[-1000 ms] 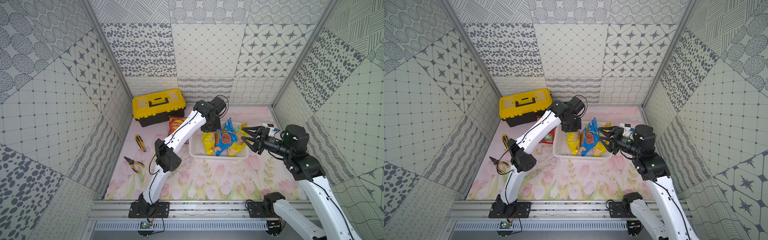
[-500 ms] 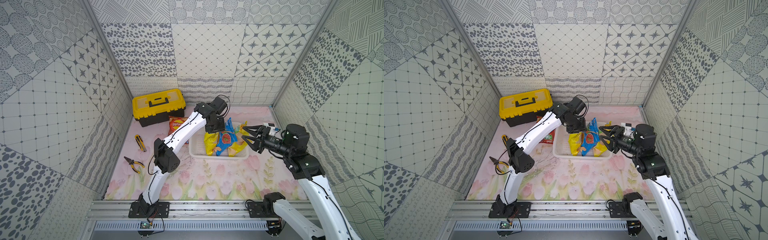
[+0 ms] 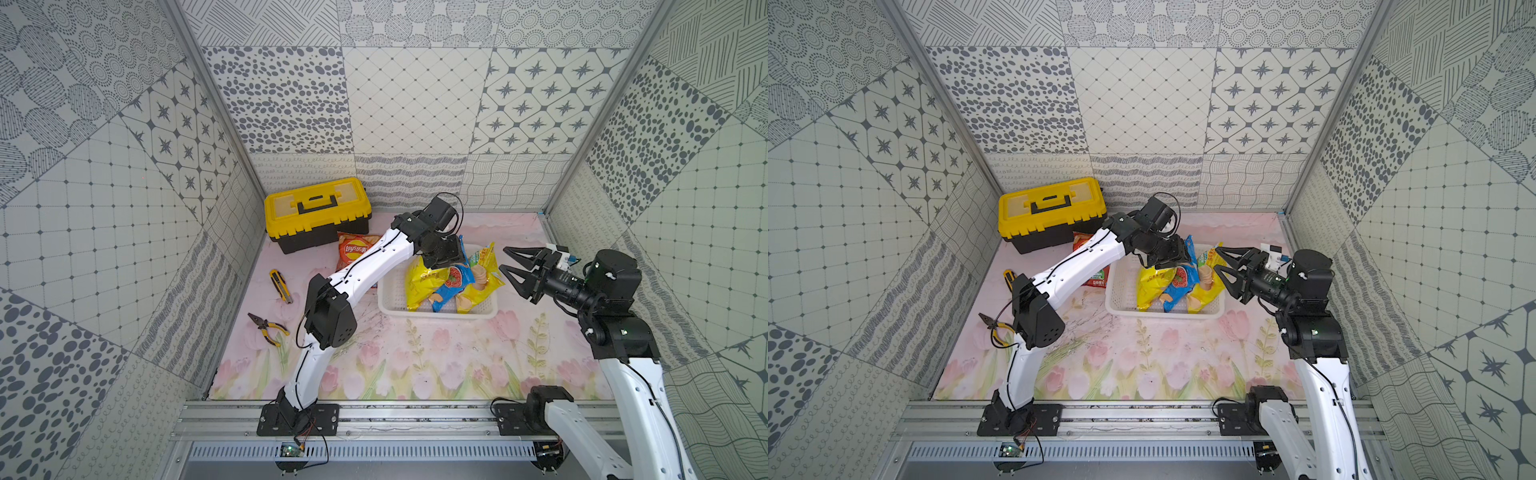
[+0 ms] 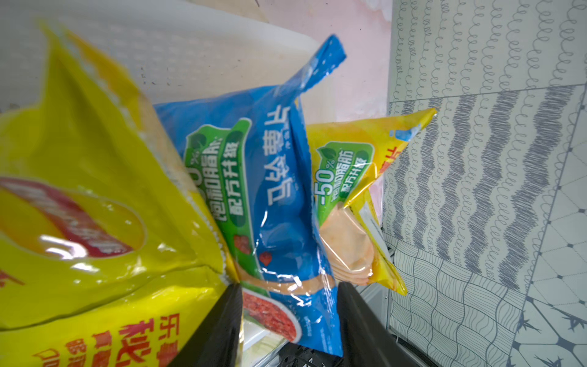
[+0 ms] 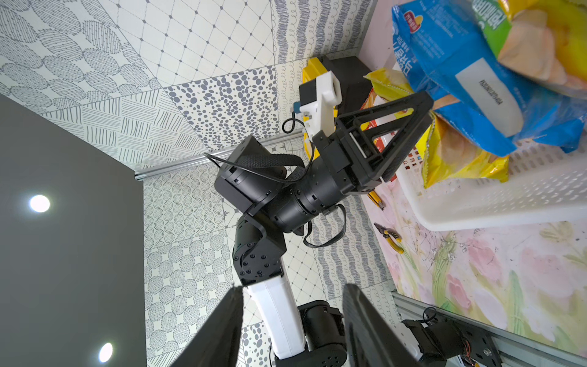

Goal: Put the potato chips into the basket
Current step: Place the potato chip in the basket.

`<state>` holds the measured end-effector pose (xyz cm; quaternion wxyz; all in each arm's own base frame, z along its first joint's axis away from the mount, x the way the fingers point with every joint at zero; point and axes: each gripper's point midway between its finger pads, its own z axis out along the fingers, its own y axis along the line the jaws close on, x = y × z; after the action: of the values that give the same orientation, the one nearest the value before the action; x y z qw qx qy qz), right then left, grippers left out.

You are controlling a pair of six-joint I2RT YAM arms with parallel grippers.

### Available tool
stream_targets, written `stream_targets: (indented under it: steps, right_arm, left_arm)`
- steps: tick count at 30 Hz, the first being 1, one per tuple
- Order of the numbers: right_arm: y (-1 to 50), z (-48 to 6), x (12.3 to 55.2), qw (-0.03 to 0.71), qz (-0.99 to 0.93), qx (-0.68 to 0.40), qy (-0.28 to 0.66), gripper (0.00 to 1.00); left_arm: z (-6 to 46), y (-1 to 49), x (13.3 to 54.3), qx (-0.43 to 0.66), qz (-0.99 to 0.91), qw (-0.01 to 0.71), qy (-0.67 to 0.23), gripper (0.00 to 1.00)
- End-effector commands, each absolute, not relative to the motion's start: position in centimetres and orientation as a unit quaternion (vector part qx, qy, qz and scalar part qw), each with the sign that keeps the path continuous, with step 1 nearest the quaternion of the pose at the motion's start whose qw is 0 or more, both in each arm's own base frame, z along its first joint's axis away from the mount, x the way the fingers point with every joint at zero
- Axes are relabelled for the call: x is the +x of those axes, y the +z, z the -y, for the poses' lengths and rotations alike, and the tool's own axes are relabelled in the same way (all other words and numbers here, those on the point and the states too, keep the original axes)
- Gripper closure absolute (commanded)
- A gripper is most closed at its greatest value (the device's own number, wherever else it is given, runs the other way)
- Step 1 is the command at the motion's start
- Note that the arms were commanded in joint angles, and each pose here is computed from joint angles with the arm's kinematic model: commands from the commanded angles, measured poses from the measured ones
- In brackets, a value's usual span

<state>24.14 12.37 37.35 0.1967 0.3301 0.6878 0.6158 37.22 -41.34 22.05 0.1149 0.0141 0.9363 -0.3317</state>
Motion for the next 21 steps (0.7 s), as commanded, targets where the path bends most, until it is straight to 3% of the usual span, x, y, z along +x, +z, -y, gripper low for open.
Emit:
stream_targets:
  steps: [1,7,11,17,21]
  right_arm:
    - [39.1,-12.7,23.5,0.212,-0.684,0.298,0.632,0.46]
    - [38.7,-12.8,24.3,0.205,-0.687,0.296,0.631,0.46]
    - [39.1,-12.8,24.9,0.209,-0.687,0.291,0.632,0.46]
    - [39.7,-12.9,25.6,0.215,-0.693,0.278,0.629,0.46]
    - [39.5,-12.9,25.8,0.224,-0.712,0.267,0.610,0.46]
  left_arm:
    - [42.8,27.8,37.8,0.036,-0.897,0.167,-0.407,0.48]
    - [40.3,32.8,37.2,0.050,-0.889,0.224,-0.396,0.47]
    - [36.5,33.8,37.1,0.041,-0.903,0.260,-0.341,0.47]
    - [29.4,28.7,36.9,0.026,-0.955,0.235,-0.178,0.55]
    - [27.1,25.0,36.8,0.031,-0.973,0.207,-0.099,0.66]
